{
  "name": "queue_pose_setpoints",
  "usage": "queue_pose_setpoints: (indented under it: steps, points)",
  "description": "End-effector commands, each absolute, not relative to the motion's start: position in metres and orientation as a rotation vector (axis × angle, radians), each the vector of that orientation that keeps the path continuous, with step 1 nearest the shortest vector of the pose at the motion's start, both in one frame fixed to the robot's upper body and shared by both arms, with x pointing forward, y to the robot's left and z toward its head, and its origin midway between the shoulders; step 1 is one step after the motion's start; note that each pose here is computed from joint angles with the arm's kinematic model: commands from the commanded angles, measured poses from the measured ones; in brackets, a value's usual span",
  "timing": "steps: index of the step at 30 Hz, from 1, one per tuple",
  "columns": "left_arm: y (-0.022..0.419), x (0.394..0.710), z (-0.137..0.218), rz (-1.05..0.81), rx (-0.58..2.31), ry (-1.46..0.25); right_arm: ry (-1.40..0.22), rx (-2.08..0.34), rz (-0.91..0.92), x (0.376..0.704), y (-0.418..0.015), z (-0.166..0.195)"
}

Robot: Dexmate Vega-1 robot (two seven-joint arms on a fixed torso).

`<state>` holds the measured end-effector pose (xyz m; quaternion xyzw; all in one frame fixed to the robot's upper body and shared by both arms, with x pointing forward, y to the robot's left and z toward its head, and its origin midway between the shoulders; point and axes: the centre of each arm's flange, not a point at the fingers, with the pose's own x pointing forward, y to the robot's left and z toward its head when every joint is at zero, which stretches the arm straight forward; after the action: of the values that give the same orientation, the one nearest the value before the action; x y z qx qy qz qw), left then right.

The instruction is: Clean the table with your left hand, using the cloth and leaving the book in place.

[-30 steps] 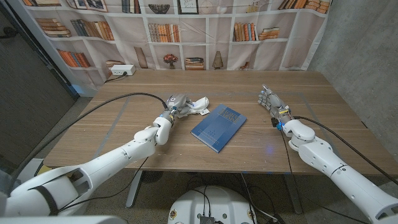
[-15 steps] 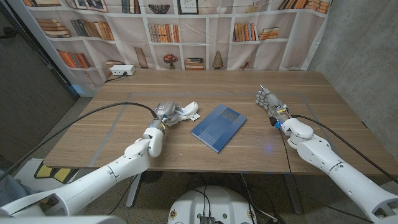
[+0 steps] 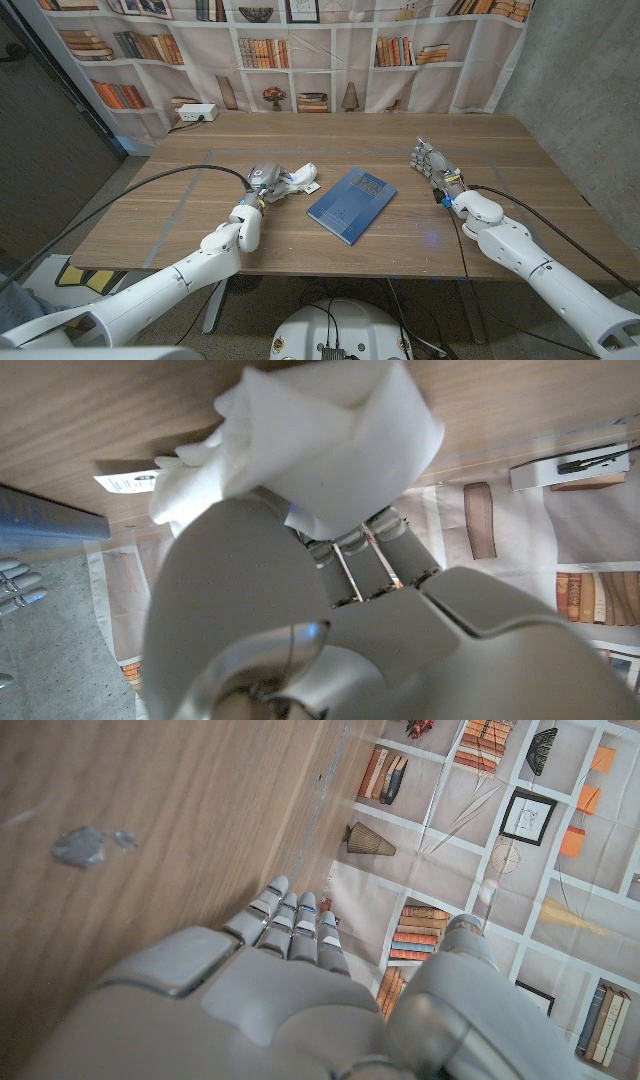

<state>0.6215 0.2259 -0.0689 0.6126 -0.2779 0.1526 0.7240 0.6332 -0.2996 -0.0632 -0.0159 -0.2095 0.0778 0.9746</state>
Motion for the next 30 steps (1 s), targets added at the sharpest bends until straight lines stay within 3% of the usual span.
queue_pose_setpoints:
  steps: [1,13,30]
  points:
    - [0.197,0.654,-0.027,0.302,1.414,-0.764,-0.42,-0.014,0.138,0.628,-0.305,-0.07]
    - [0.172,0.681,0.005,0.254,1.435,-0.863,-0.422,-0.014,0.114,0.62,-0.307,-0.071]
    - [0.178,0.667,0.007,0.268,1.438,-0.869,-0.419,-0.025,0.129,0.617,-0.305,-0.068]
